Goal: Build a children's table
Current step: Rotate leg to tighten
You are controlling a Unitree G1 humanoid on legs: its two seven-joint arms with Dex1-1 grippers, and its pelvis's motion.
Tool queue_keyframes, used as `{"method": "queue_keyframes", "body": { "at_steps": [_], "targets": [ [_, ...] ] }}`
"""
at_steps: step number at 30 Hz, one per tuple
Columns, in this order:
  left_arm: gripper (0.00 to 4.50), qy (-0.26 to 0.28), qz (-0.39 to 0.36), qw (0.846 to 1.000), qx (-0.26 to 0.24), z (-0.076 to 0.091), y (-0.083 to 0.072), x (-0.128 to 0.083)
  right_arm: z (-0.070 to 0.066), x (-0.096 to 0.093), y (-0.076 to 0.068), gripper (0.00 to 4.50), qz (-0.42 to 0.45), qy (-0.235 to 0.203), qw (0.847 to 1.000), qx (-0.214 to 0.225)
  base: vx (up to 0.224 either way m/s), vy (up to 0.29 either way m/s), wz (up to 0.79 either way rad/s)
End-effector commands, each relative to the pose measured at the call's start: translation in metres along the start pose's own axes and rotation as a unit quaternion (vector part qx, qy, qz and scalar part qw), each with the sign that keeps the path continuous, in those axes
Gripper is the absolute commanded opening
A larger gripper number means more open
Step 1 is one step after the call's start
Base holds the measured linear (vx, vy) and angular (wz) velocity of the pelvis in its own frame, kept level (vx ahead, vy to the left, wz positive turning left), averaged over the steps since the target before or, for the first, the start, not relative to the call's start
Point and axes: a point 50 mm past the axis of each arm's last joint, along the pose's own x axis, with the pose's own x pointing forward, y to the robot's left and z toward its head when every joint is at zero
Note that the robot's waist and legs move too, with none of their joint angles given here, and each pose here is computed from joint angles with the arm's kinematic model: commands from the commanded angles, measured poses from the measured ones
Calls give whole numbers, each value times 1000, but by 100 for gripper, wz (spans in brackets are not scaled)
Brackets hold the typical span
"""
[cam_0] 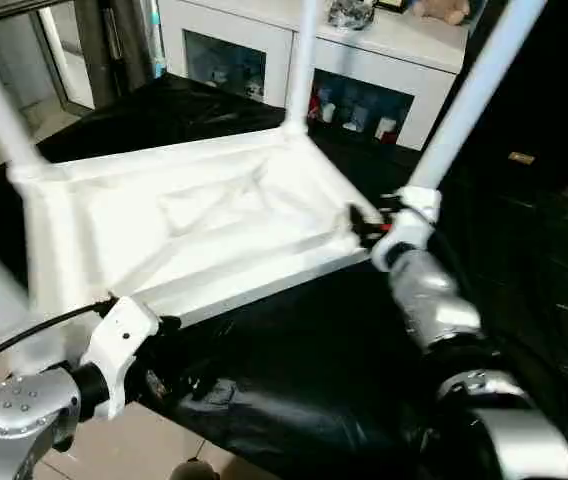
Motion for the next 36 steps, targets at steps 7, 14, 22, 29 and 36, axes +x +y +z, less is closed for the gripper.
{"method": "queue_keyframes", "body": {
  "at_steps": [7, 14, 22, 29, 36],
  "targets": [
    [447, 9, 50, 998, 35, -1, 14, 4, 25, -4, -55, 314, -125, -35, 992, 1, 0, 0, 0],
    [447, 0, 62, 998, 26, -4, 17, 1, 21, -9, -66, 314, -139, -33, 990, -4, 0, 0, 0],
    [447, -98, 83, 991, -43, -21, 8, -33, 10, -17, -56, 314, -55, -29, 997, -51, 0, 0, 0],
    [447, -165, 133, 974, -81, -21, 15, -57, -3, -38, -30, 314, 89, -27, 989, -115, 0, 0, 0],
    [447, -273, 171, 944, -68, 8, 32, -49, -18, -56, -57, 314, -49, -17, 994, -93, 0, 0, 0]
  ]
}}
